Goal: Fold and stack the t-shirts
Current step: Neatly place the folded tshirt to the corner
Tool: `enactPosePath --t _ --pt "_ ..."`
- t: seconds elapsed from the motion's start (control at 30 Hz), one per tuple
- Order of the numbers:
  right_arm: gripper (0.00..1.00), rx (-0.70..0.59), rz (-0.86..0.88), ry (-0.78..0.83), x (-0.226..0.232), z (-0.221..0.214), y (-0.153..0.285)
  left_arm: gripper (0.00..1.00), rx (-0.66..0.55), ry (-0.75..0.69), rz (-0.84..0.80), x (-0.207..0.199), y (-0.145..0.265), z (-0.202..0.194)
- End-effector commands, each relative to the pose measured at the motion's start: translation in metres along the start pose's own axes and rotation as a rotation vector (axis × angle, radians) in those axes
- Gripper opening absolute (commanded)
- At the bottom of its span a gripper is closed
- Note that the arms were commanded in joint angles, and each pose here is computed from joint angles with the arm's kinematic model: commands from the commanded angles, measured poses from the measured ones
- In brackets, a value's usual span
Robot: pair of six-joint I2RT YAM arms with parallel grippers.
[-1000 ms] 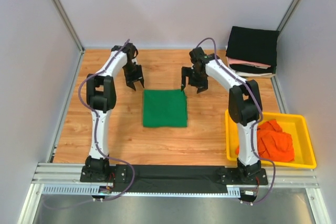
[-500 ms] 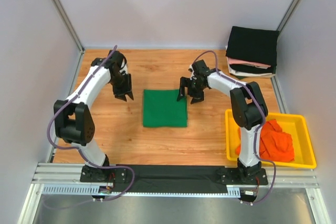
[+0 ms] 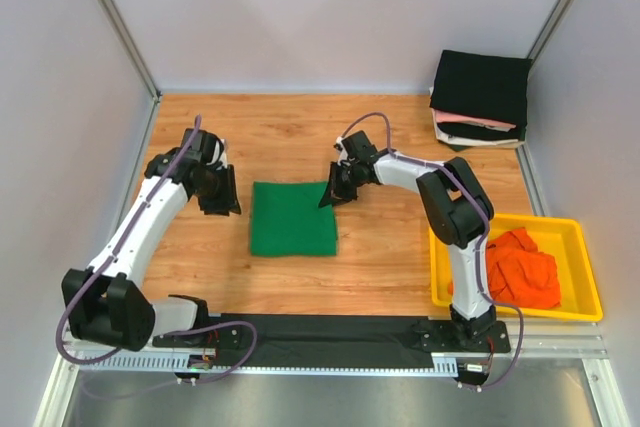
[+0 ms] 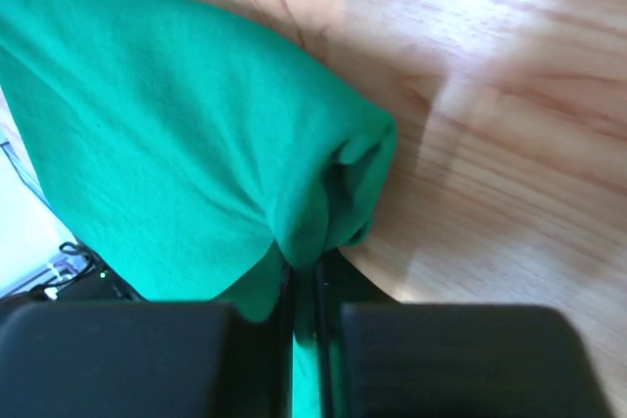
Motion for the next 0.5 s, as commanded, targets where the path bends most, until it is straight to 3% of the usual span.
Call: enactPosePath --t 0.0,0.13,0.47 --pt "0.0 0.002 -0.012 -0.017 -0.011 0.0 -0.01 0.4 -0.063 0.001 -0.053 0.0 0.005 -0.009" --pt "0.0 -0.048 -0.032 0.037 -0.005 0.027 0.028 0.4 -0.112 -0.008 -0.086 0.003 0.015 -0.025" --pt "0.0 -0.204 -0.398 0.212 -0.024 0.072 0.144 0.4 -0.252 0.011 -0.034 0.018 0.028 -0.051"
Point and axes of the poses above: each gripper's point midway between its finger pads, its own y axis back along the fingers, its own x axis along the line the jaws close on, z = x × y, the point moved 10 cm from there along y, back along the fingers, and after that the axes turned 1 degree about y, right-handed, at the moved point
